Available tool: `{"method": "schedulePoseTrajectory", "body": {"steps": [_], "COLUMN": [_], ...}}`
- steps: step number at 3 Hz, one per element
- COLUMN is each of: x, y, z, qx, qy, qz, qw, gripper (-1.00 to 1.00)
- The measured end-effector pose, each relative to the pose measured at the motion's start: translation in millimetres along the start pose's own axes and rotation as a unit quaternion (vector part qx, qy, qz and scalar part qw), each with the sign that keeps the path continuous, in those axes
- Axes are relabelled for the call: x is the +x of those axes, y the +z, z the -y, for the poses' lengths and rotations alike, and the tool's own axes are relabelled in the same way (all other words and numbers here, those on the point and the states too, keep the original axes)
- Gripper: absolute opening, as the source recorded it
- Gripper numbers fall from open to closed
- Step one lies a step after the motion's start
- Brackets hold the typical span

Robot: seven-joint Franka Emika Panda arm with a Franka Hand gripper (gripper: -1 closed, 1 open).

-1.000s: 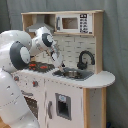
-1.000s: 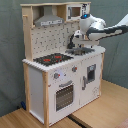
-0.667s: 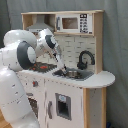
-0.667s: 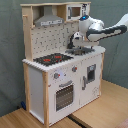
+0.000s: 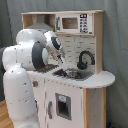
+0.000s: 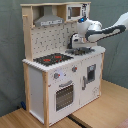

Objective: Play with the kitchen

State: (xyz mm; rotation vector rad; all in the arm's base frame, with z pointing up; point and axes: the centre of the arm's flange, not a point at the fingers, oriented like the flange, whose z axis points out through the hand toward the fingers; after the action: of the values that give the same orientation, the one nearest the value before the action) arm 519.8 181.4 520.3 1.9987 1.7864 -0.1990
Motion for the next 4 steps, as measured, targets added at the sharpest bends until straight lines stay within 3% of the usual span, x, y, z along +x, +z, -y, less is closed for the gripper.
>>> {"method": "schedulePoseTrajectory", "body": {"steps": [2,3,4], "x": [-4.9,2.4,24.0], "y": [34.0,51.7,45.4], "z": [-16.5,-21.1,-22.8], "qx": [0.025,0.033,0.03], "qy": [-0.044,-0.066,-0.063], "qz": [-0.011,-0.023,-0.048], "qw": [0.9987,0.997,0.9964], "gripper": [1.0,1.0,1.0]}}
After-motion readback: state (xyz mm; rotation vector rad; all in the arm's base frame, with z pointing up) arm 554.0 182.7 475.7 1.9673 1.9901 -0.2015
